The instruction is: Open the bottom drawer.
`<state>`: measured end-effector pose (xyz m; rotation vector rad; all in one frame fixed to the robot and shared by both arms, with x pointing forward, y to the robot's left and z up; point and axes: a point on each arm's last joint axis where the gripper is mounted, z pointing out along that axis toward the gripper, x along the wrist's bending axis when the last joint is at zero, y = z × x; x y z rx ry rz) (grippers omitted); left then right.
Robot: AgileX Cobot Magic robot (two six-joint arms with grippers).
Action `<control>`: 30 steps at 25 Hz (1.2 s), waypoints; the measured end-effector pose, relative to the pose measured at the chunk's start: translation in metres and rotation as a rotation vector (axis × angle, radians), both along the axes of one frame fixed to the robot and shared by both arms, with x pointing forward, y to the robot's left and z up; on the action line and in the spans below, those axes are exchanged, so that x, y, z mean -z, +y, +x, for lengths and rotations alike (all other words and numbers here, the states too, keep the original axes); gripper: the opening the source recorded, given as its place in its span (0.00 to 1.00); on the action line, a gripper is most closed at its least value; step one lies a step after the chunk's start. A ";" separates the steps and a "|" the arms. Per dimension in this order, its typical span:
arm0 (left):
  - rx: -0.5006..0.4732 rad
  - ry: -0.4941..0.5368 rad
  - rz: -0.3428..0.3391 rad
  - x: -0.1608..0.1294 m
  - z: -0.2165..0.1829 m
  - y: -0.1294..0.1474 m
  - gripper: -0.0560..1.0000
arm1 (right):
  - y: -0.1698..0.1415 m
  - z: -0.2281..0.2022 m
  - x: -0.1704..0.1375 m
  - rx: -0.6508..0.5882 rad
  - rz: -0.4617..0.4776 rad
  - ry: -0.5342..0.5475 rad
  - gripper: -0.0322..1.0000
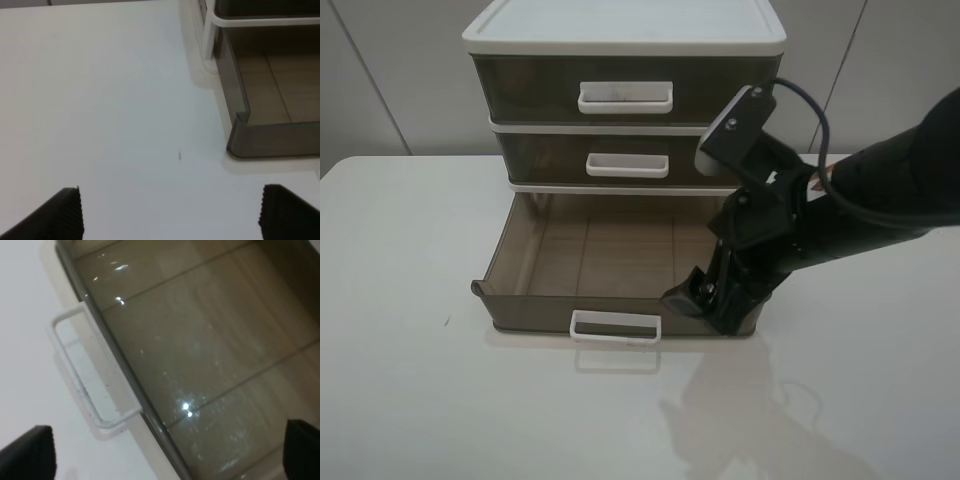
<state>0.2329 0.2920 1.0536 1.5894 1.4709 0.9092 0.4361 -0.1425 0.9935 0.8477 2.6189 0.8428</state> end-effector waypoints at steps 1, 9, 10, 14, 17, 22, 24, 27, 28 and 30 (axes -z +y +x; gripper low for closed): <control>0.000 0.000 0.000 0.000 0.000 0.000 0.73 | -0.008 0.001 -0.004 0.063 0.018 0.024 0.80; 0.000 0.000 0.000 0.000 0.000 0.000 0.73 | -0.097 -0.012 -0.054 0.590 0.160 0.073 0.80; 0.000 0.000 0.000 0.000 0.000 0.000 0.73 | -0.108 -0.017 -0.062 0.647 0.181 0.053 0.80; 0.000 0.000 0.000 0.000 0.000 0.000 0.73 | -0.137 -0.051 -0.089 0.814 0.253 -0.057 0.80; 0.000 0.000 0.000 0.000 0.000 0.000 0.73 | -0.144 -0.084 -0.105 0.843 0.286 -0.156 0.80; 0.000 0.000 0.000 0.000 0.000 0.000 0.73 | -0.147 -0.144 -0.119 0.824 0.330 -0.307 0.80; 0.000 0.000 0.000 0.000 0.000 0.000 0.73 | -0.149 -0.164 -0.120 0.826 0.342 -0.366 0.80; 0.000 0.000 0.000 0.000 0.000 0.000 0.73 | -0.151 -0.189 -0.119 0.826 0.346 -0.443 0.80; 0.000 0.000 0.000 0.000 0.000 0.000 0.73 | -0.152 -0.196 -0.118 0.826 0.347 -0.475 0.80; 0.000 0.000 0.000 0.000 0.000 0.000 0.73 | -0.154 -0.206 -0.117 0.829 0.345 -0.519 0.80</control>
